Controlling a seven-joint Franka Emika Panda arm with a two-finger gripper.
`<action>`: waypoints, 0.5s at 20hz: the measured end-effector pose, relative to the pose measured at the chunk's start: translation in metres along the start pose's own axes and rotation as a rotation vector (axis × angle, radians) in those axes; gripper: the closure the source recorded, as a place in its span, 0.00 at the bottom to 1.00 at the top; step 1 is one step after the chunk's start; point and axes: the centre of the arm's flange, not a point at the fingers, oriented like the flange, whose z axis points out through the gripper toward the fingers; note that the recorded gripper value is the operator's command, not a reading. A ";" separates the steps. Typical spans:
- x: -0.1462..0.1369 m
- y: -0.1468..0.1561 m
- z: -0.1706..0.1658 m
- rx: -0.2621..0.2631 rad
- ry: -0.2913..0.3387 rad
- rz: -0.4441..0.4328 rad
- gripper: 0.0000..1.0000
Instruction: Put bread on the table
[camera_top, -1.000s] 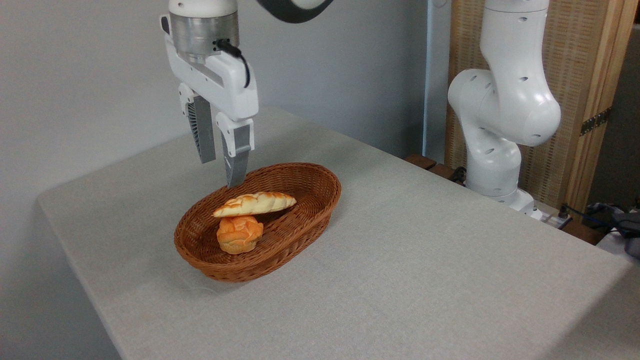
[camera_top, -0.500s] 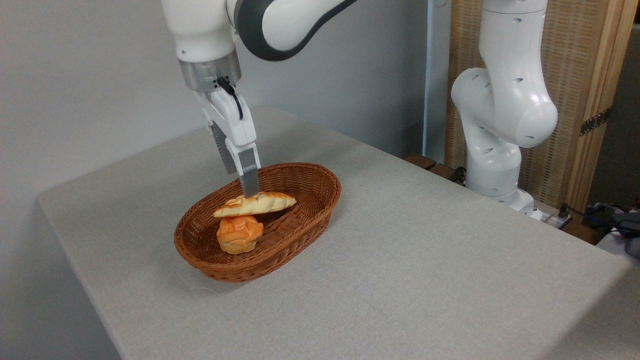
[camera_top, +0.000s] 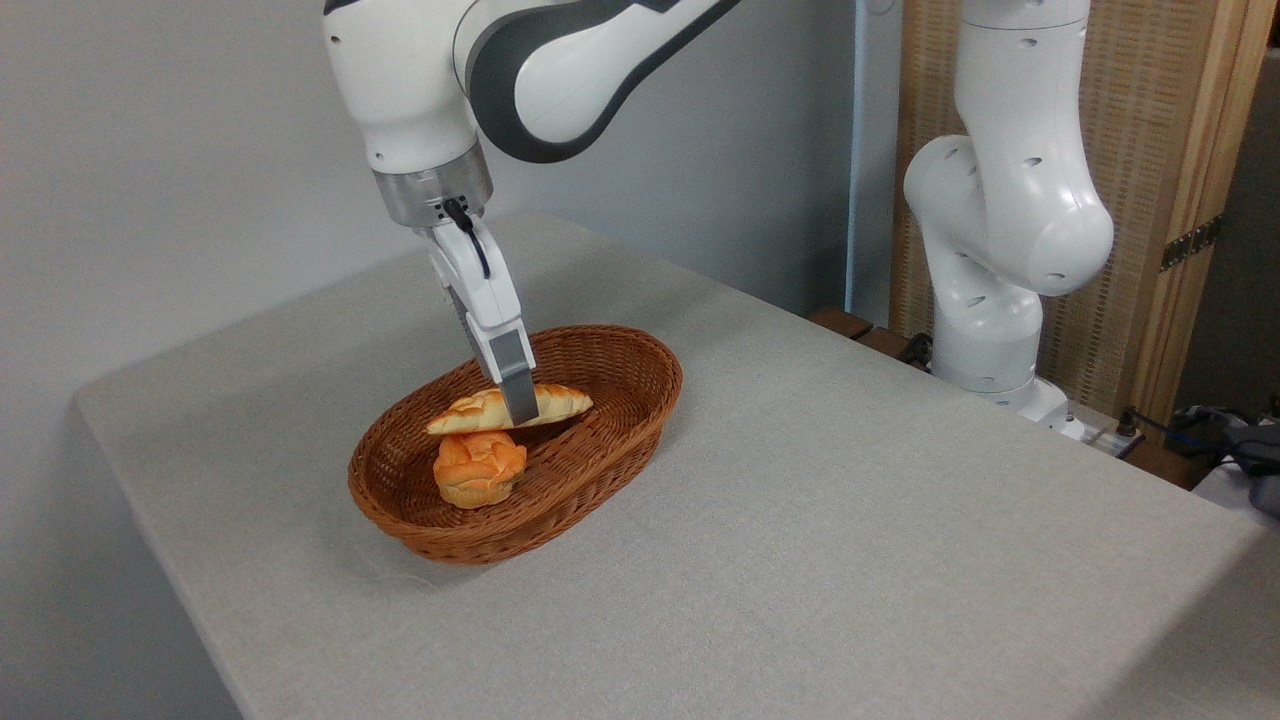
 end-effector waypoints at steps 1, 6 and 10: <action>0.001 0.000 0.003 -0.002 -0.003 0.002 0.00; 0.012 0.002 0.013 0.002 -0.002 0.018 0.19; 0.012 0.002 0.014 0.002 -0.001 0.018 0.61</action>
